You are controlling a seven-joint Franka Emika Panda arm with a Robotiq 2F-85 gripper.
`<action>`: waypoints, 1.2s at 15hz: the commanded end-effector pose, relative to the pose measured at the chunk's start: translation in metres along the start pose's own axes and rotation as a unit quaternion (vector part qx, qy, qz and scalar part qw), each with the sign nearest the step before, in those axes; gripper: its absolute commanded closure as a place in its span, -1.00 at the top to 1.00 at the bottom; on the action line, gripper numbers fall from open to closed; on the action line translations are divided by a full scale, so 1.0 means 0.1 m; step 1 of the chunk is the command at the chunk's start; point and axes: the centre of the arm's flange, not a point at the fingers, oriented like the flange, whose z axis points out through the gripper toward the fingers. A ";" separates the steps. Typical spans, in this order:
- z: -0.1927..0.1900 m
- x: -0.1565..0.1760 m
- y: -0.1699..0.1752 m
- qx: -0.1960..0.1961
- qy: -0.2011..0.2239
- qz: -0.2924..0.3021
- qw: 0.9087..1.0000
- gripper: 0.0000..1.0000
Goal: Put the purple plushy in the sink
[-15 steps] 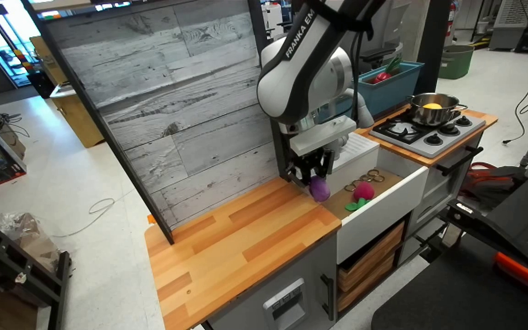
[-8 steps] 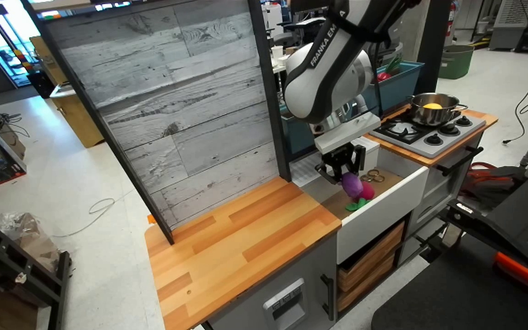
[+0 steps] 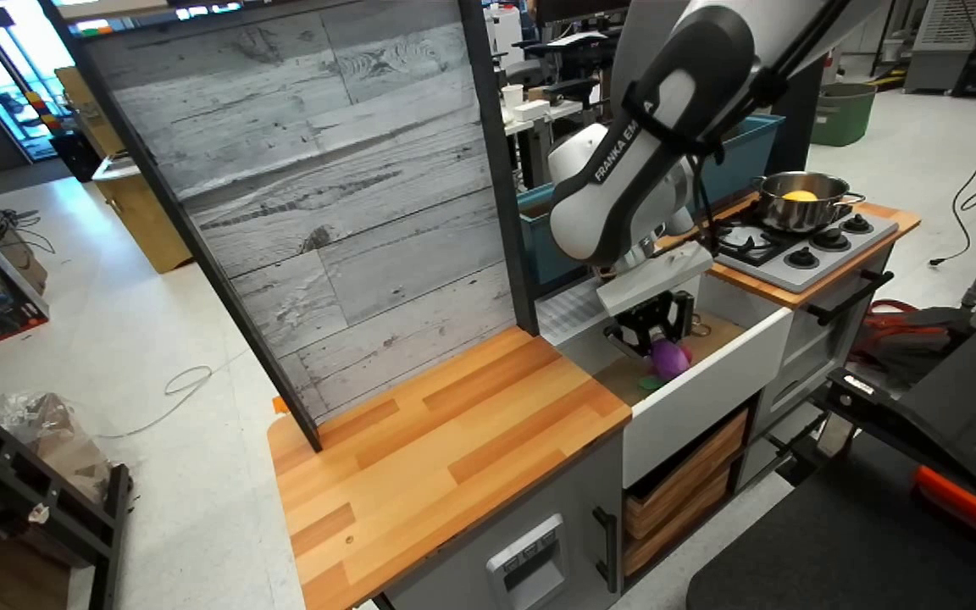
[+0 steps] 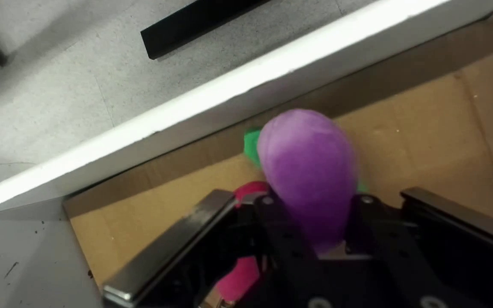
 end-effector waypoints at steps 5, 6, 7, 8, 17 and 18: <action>0.06 0.33 -0.25 0.005 0.019 0.006 1.000 0.14; 0.03 0.30 -0.25 0.007 0.018 0.005 1.000 0.28; 0.00 0.27 -0.24 0.010 0.016 0.004 1.000 0.44; -0.02 0.25 -0.24 0.012 0.016 0.003 1.000 0.57; -0.43 -0.20 -0.21 0.044 0.006 -0.022 0.999 1.00; -0.50 -0.29 -0.20 0.049 0.004 -0.029 0.998 1.00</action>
